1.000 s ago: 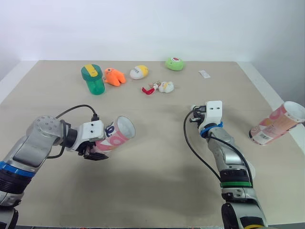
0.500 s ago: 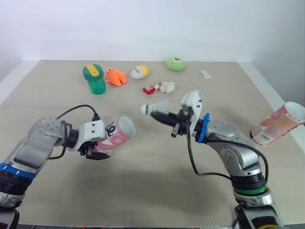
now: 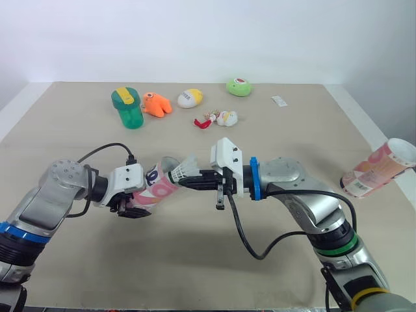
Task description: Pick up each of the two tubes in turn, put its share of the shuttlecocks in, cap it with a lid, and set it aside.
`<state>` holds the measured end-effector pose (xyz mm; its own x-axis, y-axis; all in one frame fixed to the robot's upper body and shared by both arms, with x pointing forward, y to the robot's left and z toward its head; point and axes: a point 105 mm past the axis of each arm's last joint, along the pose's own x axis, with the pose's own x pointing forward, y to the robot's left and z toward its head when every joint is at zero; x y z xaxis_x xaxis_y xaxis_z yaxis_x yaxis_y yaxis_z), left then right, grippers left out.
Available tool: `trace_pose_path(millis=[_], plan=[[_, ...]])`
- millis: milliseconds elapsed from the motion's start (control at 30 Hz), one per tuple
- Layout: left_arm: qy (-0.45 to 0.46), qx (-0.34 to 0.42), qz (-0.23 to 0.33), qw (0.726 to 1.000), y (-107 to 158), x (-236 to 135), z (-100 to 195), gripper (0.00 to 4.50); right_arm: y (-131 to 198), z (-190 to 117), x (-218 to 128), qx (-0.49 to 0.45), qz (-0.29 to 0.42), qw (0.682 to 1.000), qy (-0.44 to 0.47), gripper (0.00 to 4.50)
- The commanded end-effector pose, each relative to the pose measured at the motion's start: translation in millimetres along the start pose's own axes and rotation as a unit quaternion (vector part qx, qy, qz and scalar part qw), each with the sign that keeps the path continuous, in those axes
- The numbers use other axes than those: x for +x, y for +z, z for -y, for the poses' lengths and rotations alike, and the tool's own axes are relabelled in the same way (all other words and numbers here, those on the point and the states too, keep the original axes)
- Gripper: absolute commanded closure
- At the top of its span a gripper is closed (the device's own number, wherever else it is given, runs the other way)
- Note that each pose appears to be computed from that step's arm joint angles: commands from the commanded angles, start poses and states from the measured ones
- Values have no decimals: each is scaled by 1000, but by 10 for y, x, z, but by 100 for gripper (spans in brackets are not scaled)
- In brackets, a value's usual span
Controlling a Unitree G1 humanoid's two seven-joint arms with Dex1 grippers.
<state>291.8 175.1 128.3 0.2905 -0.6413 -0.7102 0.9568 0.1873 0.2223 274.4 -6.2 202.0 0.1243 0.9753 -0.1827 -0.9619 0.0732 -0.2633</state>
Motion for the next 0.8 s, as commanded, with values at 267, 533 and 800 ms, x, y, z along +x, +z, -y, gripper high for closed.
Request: trace_pose_path(millis=[267, 533, 800], plan=[[-8, 0, 8, 1000, 30, 54, 45, 103, 497, 150, -228, -35, 47, 998, 6, 87], [-11, 6, 9, 1000, 56, 75, 45, 103, 148, 308, 138, -108, -44, 993, 35, 414], [-10, 8, 7, 1000, 50, 63, 70, 103, 83, 22, 738, -176, -56, 976, 116, 443]])
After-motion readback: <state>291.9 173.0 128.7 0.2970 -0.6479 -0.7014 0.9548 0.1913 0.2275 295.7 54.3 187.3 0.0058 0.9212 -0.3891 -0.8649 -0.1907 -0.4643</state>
